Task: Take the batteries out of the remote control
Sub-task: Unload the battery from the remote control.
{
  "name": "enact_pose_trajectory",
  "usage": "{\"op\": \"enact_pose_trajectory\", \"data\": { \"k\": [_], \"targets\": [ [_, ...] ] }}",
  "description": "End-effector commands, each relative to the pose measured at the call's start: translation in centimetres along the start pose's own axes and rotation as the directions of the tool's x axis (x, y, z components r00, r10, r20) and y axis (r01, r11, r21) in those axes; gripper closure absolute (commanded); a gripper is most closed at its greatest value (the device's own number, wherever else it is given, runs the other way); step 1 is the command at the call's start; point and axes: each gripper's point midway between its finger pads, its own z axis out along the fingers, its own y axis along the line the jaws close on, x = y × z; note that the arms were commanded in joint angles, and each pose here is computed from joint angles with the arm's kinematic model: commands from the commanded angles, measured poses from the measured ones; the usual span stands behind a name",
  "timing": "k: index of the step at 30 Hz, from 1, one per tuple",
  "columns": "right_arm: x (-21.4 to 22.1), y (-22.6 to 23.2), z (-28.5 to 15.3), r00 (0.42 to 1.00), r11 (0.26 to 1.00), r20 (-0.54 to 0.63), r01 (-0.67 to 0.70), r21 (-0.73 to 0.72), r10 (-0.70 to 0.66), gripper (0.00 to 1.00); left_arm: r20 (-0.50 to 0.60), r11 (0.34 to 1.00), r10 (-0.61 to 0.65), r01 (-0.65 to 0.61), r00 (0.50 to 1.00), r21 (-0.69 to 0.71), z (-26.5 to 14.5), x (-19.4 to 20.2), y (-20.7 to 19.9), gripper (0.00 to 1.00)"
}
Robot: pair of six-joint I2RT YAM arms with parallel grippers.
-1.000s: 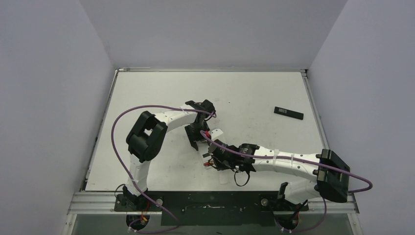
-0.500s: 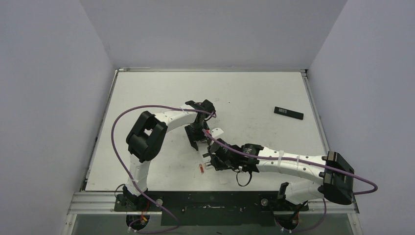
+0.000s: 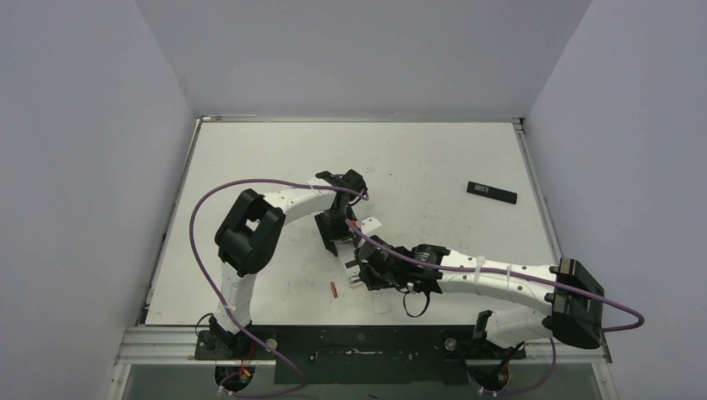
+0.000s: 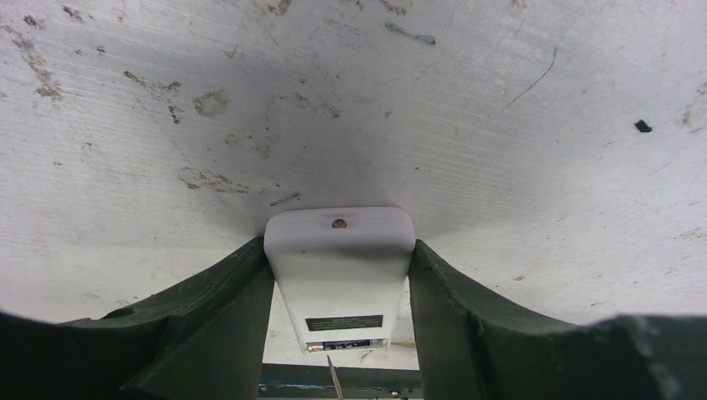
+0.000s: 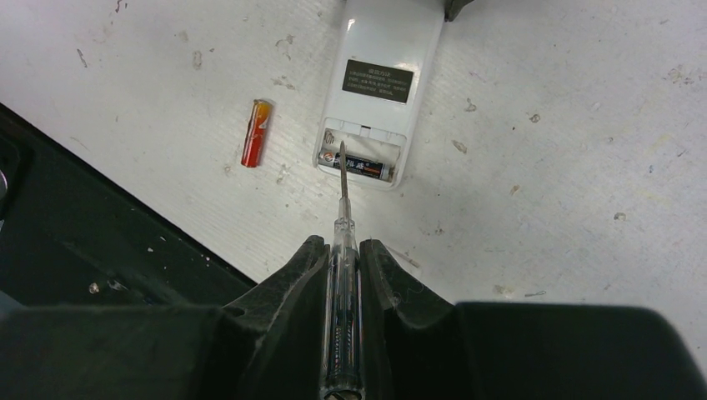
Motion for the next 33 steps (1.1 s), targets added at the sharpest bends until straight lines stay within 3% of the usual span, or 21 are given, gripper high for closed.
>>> {"op": "enact_pose_trajectory", "data": {
  "k": [1,8,33],
  "targets": [
    [-2.0,-0.1,-1.5,0.998,1.000,0.062,-0.009,0.013,0.009,0.95,0.040,1.000,-0.018,0.018,0.999,-0.005,1.3,-0.9,0.0,1.00],
    [-1.5,-1.4,-2.0,0.999,0.997,0.034,0.015,0.075,-0.018,0.95,0.044,1.000,-0.016,0.017,0.999,-0.011,1.3,-0.9,0.1,1.00],
    [0.1,-1.5,-0.8,0.997,0.995,-0.045,0.064,0.078,-0.060,0.95,0.054,0.999,-0.018,0.019,0.998,-0.030,1.4,-1.1,0.3,1.00]
  ]
}}
